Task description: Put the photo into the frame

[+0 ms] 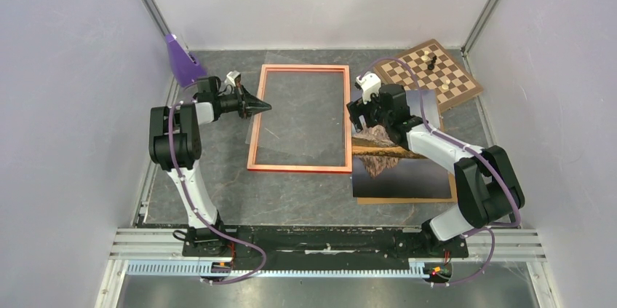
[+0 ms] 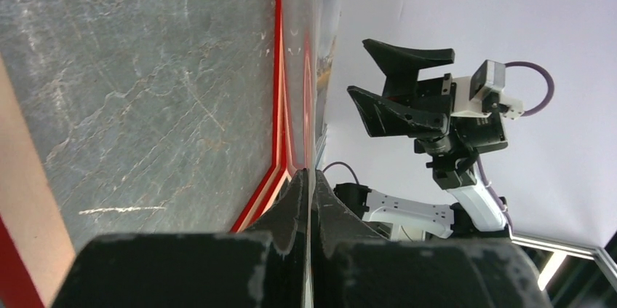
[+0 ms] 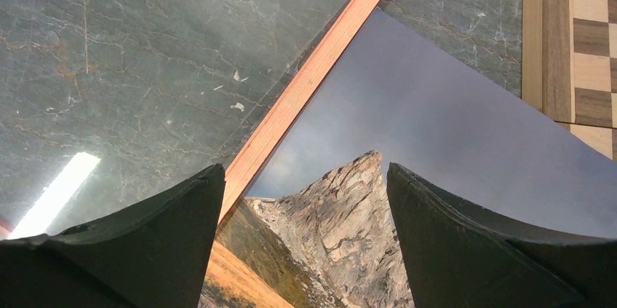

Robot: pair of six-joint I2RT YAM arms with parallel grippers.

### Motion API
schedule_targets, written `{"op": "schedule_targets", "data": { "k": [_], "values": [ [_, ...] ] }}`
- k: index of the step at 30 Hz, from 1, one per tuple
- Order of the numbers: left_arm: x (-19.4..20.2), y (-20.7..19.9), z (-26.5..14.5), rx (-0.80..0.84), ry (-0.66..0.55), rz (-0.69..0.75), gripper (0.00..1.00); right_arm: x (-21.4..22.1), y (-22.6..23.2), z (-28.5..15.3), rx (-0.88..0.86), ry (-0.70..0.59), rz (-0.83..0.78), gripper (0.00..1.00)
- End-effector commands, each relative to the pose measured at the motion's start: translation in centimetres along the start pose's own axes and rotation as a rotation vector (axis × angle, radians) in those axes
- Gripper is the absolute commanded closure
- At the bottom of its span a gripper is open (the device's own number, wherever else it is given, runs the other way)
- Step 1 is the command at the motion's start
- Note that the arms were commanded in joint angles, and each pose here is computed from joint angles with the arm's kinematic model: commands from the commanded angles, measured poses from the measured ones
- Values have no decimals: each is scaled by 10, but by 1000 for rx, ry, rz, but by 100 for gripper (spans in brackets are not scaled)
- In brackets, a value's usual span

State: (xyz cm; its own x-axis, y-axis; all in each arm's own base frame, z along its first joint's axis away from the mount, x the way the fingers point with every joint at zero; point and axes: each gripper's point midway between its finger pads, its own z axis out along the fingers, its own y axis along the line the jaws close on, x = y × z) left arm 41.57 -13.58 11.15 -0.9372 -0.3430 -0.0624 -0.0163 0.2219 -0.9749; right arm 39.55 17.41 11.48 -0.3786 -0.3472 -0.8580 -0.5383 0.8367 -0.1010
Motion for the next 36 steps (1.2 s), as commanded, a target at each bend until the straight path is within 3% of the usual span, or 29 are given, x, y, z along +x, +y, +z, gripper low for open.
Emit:
{"op": "schedule_targets", "data": {
  "k": [1,26,36],
  "values": [
    [0,-6,0,-8,8,79,98,-15,-4,-2,15,-56,-9,15],
    [6,1,10,45,-1,-8,98,-11,-3,1,9,-46,-3,15],
    [3,-26,8,202,-16,-75,98,-11,-3,1,8,-46,-4,16]
  ]
}}
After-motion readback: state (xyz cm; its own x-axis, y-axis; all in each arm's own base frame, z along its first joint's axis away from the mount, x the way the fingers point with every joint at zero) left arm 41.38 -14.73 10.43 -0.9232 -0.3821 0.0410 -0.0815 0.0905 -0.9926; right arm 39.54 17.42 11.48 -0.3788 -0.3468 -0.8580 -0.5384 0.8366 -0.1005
